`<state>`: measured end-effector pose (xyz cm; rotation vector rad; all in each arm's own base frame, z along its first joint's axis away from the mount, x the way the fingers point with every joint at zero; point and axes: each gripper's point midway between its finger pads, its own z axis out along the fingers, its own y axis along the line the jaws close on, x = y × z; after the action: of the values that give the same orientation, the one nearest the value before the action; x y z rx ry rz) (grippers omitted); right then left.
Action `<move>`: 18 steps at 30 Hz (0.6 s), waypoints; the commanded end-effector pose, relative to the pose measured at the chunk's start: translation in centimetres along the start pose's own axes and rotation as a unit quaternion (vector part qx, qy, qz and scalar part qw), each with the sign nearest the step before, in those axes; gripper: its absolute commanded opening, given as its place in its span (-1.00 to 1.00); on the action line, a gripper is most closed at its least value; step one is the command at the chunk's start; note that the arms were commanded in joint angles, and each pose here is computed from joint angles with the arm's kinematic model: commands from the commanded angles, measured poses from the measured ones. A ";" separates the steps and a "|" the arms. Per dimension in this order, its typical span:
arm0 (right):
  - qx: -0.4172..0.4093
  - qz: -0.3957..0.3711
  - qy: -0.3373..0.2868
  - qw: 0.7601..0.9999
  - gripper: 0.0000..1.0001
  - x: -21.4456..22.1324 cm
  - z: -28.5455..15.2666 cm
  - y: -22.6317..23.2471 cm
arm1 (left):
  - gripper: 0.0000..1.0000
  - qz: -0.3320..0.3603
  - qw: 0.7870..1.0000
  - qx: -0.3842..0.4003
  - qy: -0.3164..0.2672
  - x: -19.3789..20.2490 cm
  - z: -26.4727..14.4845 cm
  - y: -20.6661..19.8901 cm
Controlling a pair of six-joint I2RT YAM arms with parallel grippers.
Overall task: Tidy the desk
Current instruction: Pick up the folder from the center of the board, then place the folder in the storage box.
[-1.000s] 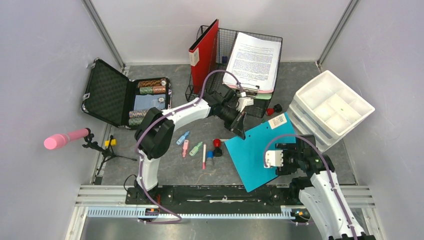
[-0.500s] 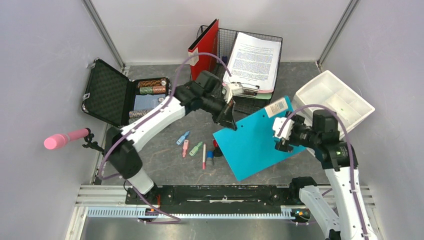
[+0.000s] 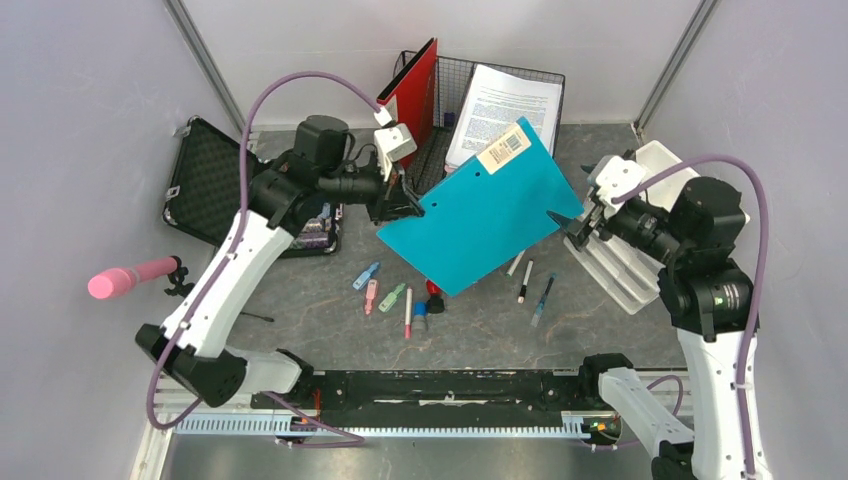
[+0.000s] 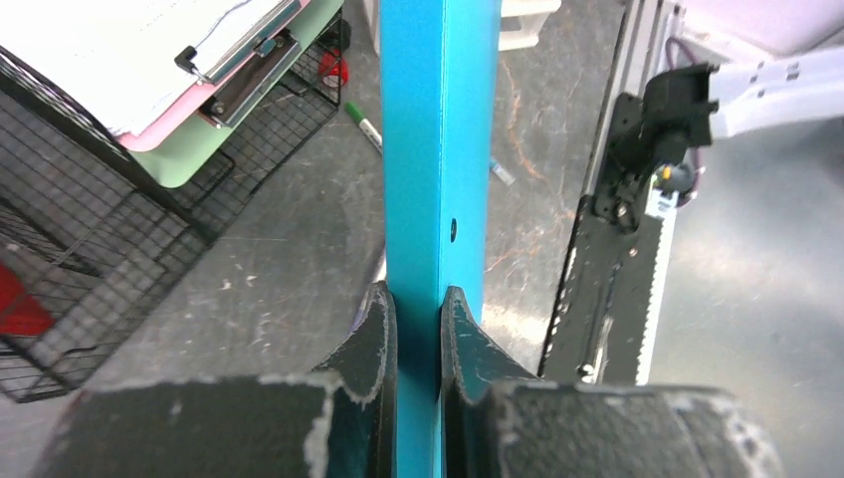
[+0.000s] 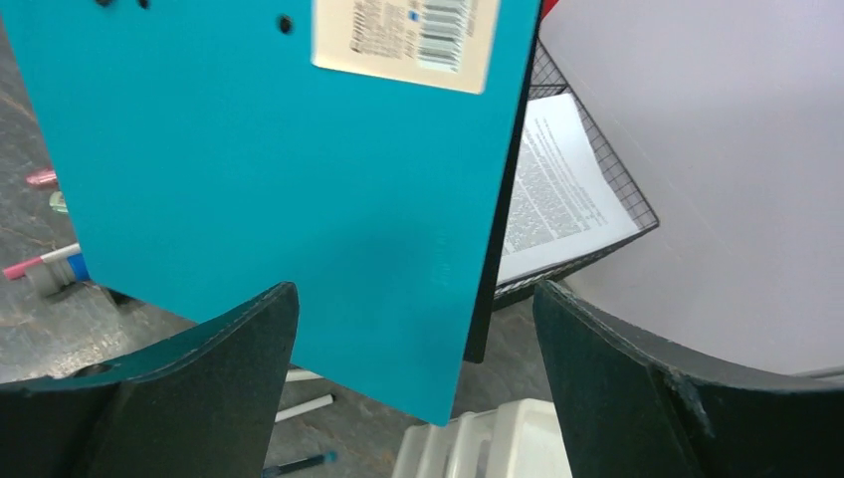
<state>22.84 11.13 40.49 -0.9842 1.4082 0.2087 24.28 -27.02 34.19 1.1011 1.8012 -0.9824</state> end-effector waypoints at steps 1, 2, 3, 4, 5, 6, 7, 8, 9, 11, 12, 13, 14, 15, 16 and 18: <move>-0.011 0.036 -0.019 0.999 0.88 -1.0 1.1 -0.4 | -0.95 0.146 0.989 -0.023 -0.017 -1.1 -3.5 -1.4; -0.017 0.034 -0.021 0.999 0.90 -0.9 1.3 -0.2 | -0.96 0.158 0.987 -0.028 -0.015 -0.9 -3.8 -1.4; -0.022 0.031 -0.022 0.999 0.90 -0.8 1.5 -0.1 | -0.96 0.171 0.985 -0.034 -0.013 -0.6 -4.1 -1.3; -0.029 0.031 -0.022 0.999 0.91 -0.5 1.8 0.1 | -0.95 0.185 0.982 -0.040 -0.013 -0.4 -4.4 -1.4; -0.040 0.031 -0.024 0.998 0.91 -0.3 2.0 0.4 | -0.96 0.197 0.980 -0.042 -0.011 -0.1 -4.6 -1.4; -0.050 0.033 -0.023 0.998 0.91 0.1 2.2 0.7 | -0.96 0.213 0.976 -0.042 -0.011 0.1 -4.9 -1.5; -0.065 0.037 -0.025 0.997 0.92 0.3 2.5 1.3 | -0.96 0.224 0.974 -0.040 -0.008 0.7 -4.9 -1.6; -0.085 0.039 -0.029 0.995 0.92 0.6 2.8 2.0 | -0.96 0.235 0.971 -0.039 -0.006 1.2 -5.1 -1.7; -0.105 0.043 -0.033 0.993 0.92 0.9 3.1 2.7 | -0.96 0.242 0.969 -0.042 -0.004 1.4 -5.2 -1.7; -0.151 0.053 -0.043 0.986 0.93 1.6 3.5 4.3 | -0.95 0.251 0.967 -0.044 0.002 1.9 -5.3 -1.6; -0.175 0.058 -0.051 0.981 0.93 1.7 3.6 5.1 | -0.95 0.254 0.966 -0.041 0.005 2.1 -5.2 -1.6; -0.194 0.062 -0.055 0.977 0.93 2.0 3.7 5.8 | -0.96 0.258 0.966 -0.037 0.005 2.3 -5.2 -1.7; -0.205 0.067 -0.056 0.975 0.93 2.3 3.9 6.2 | -0.96 0.261 0.965 -0.034 0.004 2.3 -5.2 -1.8; -0.216 0.068 -0.057 0.972 0.93 2.6 4.0 6.5 | -0.95 0.264 0.964 -0.031 0.003 2.4 -5.1 -1.9; -0.229 0.064 -0.060 0.969 0.94 2.9 4.0 7.0 | -0.96 0.266 0.964 -0.029 0.003 2.4 -5.2 -2.0; -0.250 0.065 -0.067 0.964 0.94 3.4 4.2 7.8 | -0.95 0.269 0.963 -0.024 0.002 2.4 -5.1 -2.1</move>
<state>23.22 15.84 33.97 -1.1623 1.4287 0.6234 20.46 -21.91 32.13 1.4155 1.5688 -0.6431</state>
